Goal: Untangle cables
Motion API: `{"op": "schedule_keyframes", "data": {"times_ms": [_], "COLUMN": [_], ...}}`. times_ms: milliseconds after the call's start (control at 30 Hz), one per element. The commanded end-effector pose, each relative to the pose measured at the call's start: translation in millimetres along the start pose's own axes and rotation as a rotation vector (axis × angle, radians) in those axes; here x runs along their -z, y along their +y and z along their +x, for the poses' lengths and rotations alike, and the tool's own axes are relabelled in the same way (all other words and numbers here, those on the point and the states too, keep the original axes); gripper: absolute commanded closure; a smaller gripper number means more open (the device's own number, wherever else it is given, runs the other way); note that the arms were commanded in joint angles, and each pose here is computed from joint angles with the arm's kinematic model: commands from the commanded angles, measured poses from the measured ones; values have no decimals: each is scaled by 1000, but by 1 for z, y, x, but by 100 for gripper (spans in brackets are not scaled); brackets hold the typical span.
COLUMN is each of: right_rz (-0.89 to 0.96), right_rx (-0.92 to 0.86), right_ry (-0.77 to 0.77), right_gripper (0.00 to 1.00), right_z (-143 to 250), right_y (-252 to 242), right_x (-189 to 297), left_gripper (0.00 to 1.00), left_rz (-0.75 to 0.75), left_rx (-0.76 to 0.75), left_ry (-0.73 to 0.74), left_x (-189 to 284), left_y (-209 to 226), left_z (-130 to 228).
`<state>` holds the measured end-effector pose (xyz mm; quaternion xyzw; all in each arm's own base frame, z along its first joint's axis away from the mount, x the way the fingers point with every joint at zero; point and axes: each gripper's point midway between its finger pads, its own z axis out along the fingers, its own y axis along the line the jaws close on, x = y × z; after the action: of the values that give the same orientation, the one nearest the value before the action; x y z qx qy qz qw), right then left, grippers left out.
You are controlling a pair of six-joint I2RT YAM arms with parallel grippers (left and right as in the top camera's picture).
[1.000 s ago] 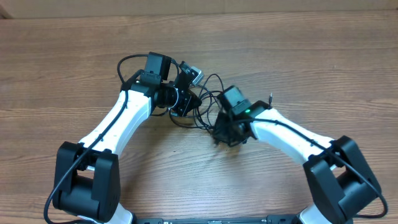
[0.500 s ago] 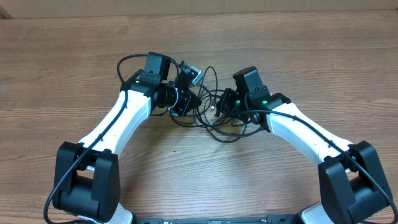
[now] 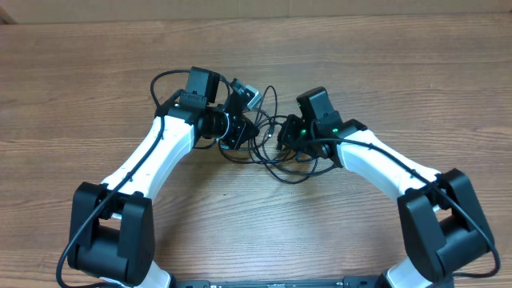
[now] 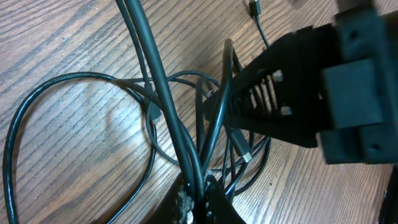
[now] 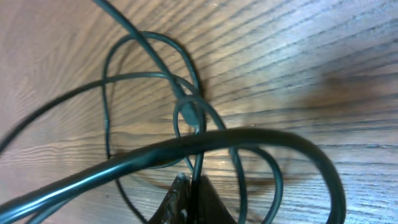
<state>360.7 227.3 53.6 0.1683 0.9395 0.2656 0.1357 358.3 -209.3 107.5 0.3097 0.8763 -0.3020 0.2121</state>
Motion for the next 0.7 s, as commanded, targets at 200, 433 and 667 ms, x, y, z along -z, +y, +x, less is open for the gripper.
{"op": "schedule_keyframes", "data": {"times_ms": [200,433,667], "right_rz": [-9,-9,-9], "right_rx": [16,16,16], "right_ry": [-19,-19,-19], "right_gripper": [96,96,96], "right_z": [-6,-6,-6], "right_y": [7,7,7], "right_x": [-2,-2,-2], "left_gripper": [96,96,96], "left_rz": [16,16,16], "left_rx": [-42,-19,-19], "left_ry": [-42,-40,-40], "left_x": [10,10,10], "left_y": [-7,-7,-7], "left_z": [-14,-14,-14]}}
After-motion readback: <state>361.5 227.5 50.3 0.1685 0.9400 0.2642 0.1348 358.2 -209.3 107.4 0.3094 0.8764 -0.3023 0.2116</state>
